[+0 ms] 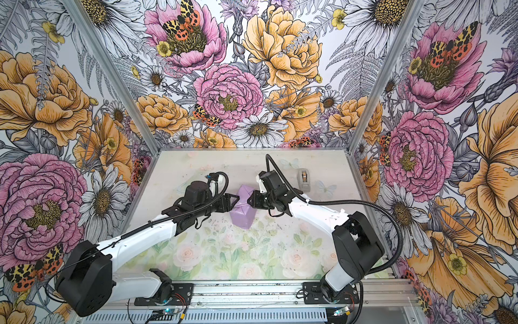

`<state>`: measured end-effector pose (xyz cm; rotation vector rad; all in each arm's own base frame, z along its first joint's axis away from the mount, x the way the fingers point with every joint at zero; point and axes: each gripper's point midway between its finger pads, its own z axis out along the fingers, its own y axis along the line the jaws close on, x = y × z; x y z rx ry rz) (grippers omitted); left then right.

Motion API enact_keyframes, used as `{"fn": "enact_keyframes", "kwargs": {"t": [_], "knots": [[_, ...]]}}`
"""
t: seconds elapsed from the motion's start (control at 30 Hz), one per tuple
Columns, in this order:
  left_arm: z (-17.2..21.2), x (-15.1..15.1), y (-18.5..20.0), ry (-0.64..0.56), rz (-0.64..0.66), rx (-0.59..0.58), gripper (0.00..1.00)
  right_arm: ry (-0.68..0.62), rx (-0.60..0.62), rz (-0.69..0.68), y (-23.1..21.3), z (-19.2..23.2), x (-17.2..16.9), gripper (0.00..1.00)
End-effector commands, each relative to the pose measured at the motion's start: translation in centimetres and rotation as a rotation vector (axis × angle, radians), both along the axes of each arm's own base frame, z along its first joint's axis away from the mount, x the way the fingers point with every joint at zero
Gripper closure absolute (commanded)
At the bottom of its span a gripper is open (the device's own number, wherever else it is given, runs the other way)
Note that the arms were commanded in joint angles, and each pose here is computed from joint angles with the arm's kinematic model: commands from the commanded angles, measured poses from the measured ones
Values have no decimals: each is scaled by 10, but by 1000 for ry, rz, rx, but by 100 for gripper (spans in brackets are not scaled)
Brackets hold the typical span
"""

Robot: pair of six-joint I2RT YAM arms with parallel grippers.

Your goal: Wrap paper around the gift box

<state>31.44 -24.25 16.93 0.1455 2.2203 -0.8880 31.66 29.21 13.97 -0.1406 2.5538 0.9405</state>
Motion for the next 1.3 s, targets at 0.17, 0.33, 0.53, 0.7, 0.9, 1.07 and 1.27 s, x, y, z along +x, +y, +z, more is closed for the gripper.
{"fn": "enact_keyframes", "kwargs": {"t": [0.17,0.33,0.53,0.7,0.9,1.07,1.27], "knots": [[-18,9,-21,108,-17,-106,34,68,-117,-14,-20,-37,-12,74],[-53,7,-17,158,-9,-20,38,45,-100,-8,-19,-26,-11,72],[-77,0,-2,187,16,80,39,-8,-5,-20,-28,14,-5,52],[-78,-1,-1,182,13,97,39,-10,56,-10,-26,32,-6,47],[-77,-1,-7,177,1,100,39,11,76,17,-11,27,-3,47],[-75,-2,-9,176,-3,95,39,35,46,22,-7,10,0,54],[-50,8,-9,132,15,39,35,70,-23,-13,-19,-20,-1,72]]}}
